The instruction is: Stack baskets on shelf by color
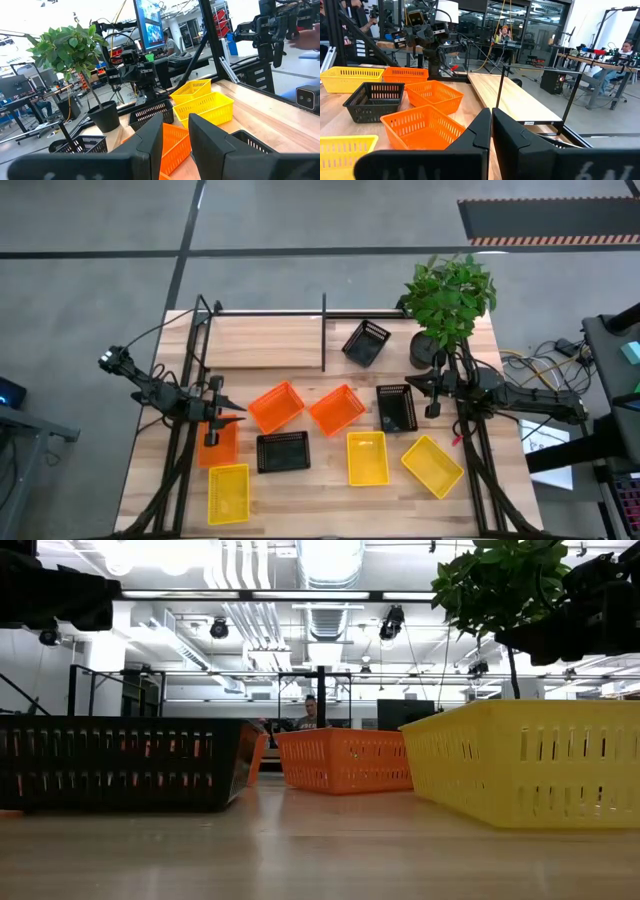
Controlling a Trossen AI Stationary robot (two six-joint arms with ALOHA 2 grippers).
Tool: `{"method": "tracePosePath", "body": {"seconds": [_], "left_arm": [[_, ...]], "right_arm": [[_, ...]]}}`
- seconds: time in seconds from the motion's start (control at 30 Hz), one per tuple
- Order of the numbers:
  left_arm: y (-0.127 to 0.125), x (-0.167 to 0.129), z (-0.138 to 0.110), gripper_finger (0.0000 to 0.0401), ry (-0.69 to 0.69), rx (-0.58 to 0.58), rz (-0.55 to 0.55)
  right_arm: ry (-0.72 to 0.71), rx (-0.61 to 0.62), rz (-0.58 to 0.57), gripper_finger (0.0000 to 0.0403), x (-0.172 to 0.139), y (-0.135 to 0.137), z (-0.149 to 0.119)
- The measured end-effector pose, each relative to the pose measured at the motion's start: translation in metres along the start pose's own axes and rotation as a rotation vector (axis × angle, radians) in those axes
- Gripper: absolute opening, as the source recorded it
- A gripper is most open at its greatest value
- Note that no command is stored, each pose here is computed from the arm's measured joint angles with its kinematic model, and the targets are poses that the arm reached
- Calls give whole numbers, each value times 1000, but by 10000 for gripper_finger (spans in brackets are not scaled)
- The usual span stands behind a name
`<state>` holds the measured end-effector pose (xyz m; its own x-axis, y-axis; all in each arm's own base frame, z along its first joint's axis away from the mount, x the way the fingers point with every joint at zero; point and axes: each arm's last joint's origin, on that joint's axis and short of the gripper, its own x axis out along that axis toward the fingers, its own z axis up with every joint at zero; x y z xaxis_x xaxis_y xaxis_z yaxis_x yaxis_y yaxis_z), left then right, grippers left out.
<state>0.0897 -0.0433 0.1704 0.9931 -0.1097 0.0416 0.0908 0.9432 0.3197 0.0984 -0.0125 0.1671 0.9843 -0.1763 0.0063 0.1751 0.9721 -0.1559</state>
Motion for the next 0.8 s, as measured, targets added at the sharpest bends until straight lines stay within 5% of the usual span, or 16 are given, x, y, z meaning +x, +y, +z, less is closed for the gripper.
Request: {"method": "tracePosePath", "body": {"seconds": [0.3, 0.37, 0.5, 0.8], "left_arm": [[0, 0, 0, 77, 0, 0, 0], [0, 0, 0, 77, 0, 0, 0], [0, 0, 0, 77, 0, 0, 0], [1, 0, 3, 77, -28, -9, 14]], "right_arm": [[0, -126, -8, 9, 0, 0, 0], [-1, -15, -4, 9, 0, 0, 0], [-4, 517, -11, 9, 0, 0, 0], [-165, 550, 12, 9, -1, -3, 16]]}}
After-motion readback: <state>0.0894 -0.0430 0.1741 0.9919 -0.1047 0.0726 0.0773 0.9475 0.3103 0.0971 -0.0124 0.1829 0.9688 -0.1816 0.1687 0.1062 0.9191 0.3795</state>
